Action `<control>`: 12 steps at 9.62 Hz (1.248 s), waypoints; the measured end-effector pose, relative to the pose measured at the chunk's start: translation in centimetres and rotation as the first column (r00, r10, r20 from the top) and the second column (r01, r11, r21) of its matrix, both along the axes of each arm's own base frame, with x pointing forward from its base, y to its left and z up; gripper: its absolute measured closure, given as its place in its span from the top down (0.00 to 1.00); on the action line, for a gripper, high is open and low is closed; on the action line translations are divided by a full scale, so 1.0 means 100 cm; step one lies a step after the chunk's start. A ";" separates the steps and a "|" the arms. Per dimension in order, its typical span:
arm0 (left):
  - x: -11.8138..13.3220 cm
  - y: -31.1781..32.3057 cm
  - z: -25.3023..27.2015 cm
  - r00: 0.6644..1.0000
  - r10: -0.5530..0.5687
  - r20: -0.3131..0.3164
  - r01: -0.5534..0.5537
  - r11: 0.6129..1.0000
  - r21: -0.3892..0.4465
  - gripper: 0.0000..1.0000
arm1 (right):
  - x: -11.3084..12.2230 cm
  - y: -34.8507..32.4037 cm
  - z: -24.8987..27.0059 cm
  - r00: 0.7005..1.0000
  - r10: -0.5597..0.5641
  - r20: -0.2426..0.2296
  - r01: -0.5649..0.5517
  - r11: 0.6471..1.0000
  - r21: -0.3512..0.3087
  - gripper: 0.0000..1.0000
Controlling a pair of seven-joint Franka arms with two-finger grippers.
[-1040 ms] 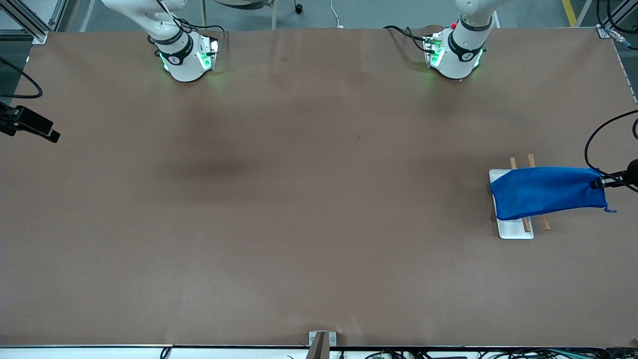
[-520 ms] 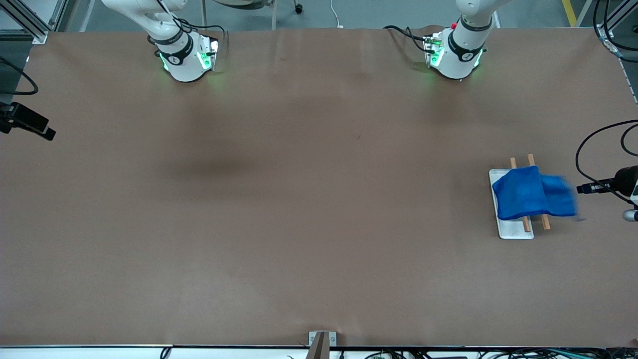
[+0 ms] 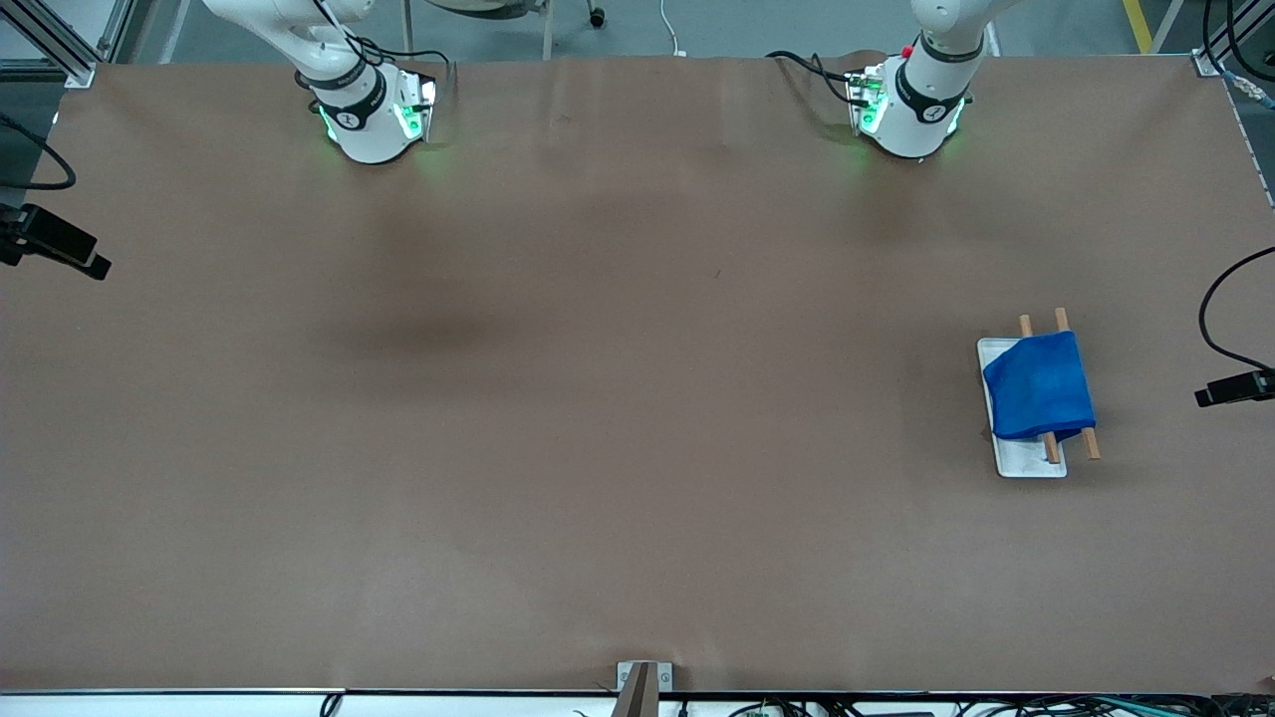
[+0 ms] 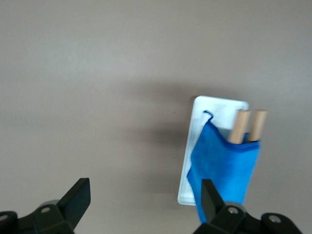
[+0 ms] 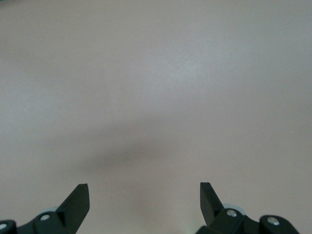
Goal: Right arm passes towel to left arm to hang
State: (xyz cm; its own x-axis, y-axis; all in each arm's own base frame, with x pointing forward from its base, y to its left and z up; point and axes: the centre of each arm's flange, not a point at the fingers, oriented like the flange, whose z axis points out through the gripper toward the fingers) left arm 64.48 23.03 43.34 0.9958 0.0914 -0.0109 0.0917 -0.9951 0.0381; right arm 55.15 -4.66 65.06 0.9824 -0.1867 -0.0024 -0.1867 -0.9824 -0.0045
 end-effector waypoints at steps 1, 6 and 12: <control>0.005 -0.021 0.024 0.999 -0.004 0.032 0.004 1.000 0.000 1.00 | 0.000 0.000 0.000 1.000 0.001 0.000 -0.001 1.000 0.000 1.00; -0.024 -0.137 0.157 0.995 -0.028 0.091 0.026 0.999 0.023 1.00 | 0.000 0.001 -0.001 1.000 0.002 -0.004 -0.002 1.000 0.000 1.00; -0.065 -0.205 0.237 0.990 -0.116 0.077 0.112 0.993 0.047 1.00 | 0.000 0.001 -0.001 1.000 0.001 -0.006 -0.001 1.000 0.001 1.00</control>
State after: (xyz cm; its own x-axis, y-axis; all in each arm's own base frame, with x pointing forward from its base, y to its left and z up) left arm 57.97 2.58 67.02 0.9973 -0.0242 0.0699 -0.0242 -0.9997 -0.0013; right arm 55.11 -4.58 64.94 0.9826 -0.1854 -0.0082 -0.1854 -0.9827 -0.0040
